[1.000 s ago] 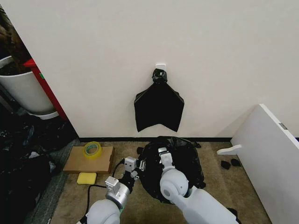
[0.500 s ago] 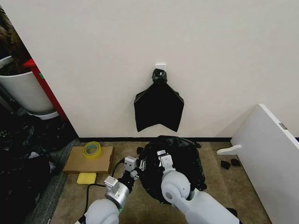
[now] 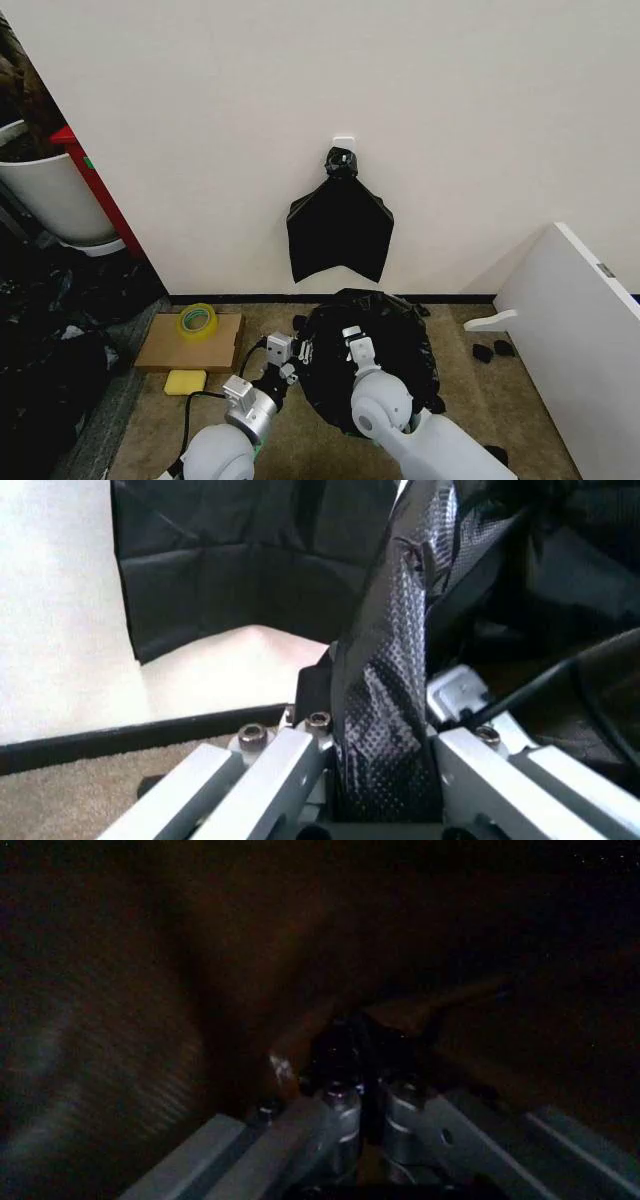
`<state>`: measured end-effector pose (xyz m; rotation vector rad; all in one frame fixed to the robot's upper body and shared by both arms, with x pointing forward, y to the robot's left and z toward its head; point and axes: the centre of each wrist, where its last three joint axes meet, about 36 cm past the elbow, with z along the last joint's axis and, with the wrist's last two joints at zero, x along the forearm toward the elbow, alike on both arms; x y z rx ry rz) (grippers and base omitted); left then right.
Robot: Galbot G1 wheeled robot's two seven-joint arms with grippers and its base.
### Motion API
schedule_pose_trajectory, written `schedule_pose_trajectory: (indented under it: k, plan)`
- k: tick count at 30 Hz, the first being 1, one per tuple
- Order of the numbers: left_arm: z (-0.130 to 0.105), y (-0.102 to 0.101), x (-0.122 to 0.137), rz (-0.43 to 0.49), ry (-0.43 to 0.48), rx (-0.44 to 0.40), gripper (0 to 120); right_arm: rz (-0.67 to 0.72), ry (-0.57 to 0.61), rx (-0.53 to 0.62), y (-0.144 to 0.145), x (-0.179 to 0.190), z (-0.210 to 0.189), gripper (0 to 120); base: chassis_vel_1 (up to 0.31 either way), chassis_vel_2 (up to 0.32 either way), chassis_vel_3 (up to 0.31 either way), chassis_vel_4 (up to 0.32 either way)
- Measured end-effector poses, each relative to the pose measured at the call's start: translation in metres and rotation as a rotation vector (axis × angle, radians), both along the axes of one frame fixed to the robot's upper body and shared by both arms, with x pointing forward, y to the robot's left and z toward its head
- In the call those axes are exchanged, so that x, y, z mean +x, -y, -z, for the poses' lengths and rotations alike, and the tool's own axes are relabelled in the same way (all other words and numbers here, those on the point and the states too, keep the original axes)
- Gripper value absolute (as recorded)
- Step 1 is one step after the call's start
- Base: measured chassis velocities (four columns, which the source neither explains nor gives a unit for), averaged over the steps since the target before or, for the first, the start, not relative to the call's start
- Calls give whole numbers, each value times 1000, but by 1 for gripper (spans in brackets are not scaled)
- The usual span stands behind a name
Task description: Place the garbage bag over the trash bin.
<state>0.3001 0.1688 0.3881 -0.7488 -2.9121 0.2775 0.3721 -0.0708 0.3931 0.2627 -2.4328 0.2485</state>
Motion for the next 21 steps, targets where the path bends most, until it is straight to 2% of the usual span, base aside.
schedule_pose_trajectory:
  k: [3, 4, 7, 8, 10, 11, 12, 15, 17, 18, 19, 21]
  plan:
    - [4, 1, 0, -24, -18, 8, 1, -1, 62, 50, 2, -4, -8, 0, 0, 0, 0, 0]
    - [10, -1, 3, -97, -84, 23, 1, -37, 112, 138, 17, -16, -30, 0, 0, 0, 0, 0]
    - [9, 1, 12, -157, -172, 13, 1, -83, 145, 212, 31, -33, -52, 1, 0, 0, 0, 0]
    - [9, 1, 12, -157, -172, 13, 1, -83, 145, 212, 31, -33, -52, 1, 0, 0, 0, 0]
    - [6, 6, 24, -213, -266, -3, 1, -96, 171, 304, 48, -49, -76, 11, 0, 0, 0, 0]
    - [3, 8, 29, -231, -297, -18, 1, -91, 186, 342, 55, -56, -85, 16, 0, 0, 0, 0]
    - [3, 8, 29, -231, -297, -18, 1, -91, 186, 342, 55, -56, -85, 16, 0, 0, 0, 0]
    - [-8, 14, 43, -269, -387, -72, 1, -66, 254, 430, 77, -80, -108, 30, 0, 0, 0, 0]
    - [-10, 15, 47, -278, -405, -81, 1, -54, 273, 440, 82, -87, -112, 34, 0, 0, 0, 0]
    - [-13, 16, 54, -301, -442, -92, 1, -28, 305, 447, 89, -96, -116, 41, 0, 0, 0, 0]
    - [-13, 16, 54, -301, -442, -92, 1, -28, 305, 447, 89, -96, -116, 41, 0, 0, 0, 0]
    - [-14, 19, 65, -339, -497, -99, 1, 29, 343, 455, 99, -109, -118, 51, 0, 0, 0, 0]
